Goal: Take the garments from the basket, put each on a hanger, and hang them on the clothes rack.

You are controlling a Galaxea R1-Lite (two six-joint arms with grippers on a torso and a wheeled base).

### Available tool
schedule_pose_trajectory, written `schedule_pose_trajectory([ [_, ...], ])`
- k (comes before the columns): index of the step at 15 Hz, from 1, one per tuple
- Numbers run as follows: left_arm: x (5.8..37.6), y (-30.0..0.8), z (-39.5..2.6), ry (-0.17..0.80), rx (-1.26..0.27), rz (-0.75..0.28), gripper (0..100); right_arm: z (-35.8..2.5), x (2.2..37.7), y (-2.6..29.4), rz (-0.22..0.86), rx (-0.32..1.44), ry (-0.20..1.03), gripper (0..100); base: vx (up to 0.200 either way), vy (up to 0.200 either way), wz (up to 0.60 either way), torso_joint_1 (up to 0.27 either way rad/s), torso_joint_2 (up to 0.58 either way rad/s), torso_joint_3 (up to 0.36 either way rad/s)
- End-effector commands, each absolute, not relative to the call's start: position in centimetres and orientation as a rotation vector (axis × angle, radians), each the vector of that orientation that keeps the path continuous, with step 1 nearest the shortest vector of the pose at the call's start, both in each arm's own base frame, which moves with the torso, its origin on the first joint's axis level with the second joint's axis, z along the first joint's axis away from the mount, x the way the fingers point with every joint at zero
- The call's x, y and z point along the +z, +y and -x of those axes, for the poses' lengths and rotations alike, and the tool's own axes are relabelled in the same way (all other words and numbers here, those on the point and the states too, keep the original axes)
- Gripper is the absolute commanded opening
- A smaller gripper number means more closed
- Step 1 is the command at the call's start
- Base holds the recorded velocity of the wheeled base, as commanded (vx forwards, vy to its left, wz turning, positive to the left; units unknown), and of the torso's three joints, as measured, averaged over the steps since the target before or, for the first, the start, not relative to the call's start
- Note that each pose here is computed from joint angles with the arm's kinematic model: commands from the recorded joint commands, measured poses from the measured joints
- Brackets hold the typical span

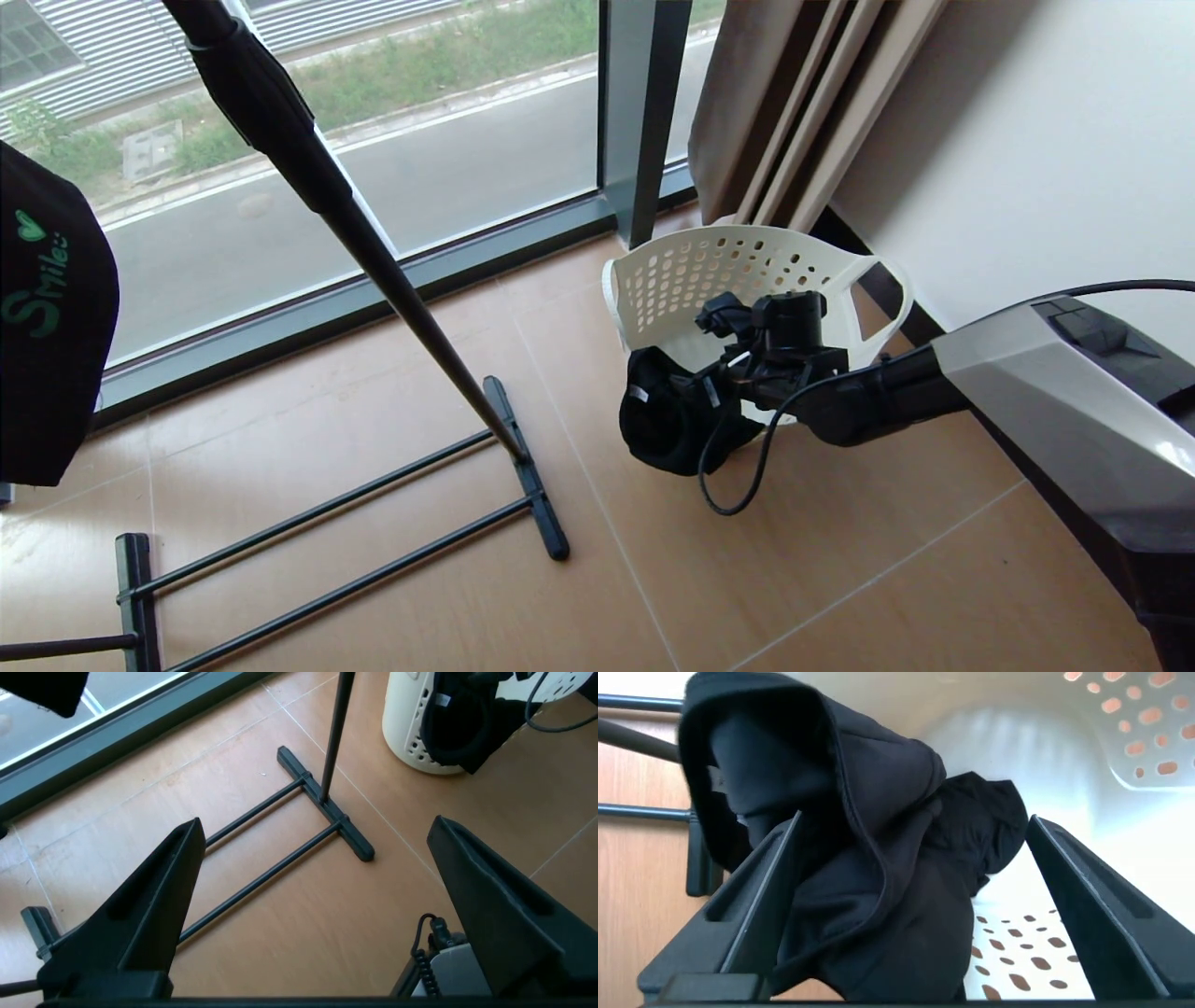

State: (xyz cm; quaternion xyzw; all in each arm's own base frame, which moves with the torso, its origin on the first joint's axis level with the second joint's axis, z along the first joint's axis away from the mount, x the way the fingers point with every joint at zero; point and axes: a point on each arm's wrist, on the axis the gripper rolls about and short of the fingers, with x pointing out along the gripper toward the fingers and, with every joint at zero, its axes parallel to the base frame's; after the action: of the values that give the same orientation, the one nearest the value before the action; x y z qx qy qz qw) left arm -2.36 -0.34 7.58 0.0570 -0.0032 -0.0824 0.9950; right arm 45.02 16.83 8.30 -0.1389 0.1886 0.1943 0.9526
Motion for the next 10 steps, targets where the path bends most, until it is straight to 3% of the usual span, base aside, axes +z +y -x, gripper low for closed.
schedule_pose_trajectory([
  [1, 7.58, -0.34, 2.35, -0.005, -0.166, -0.113, 100, -45.16, 8.19, 16.86, 0.283, 0.394, 0.382, 100, 0.000, 0.000, 0.00, 0.000, 0.00, 0.000],
  [10, 7.58, -0.34, 2.35, -0.005, -0.166, -0.114, 100, -45.88, 7.24, 16.89, 0.267, 0.388, 0.389, 100, 0.000, 0.000, 0.00, 0.000, 0.00, 0.000],
])
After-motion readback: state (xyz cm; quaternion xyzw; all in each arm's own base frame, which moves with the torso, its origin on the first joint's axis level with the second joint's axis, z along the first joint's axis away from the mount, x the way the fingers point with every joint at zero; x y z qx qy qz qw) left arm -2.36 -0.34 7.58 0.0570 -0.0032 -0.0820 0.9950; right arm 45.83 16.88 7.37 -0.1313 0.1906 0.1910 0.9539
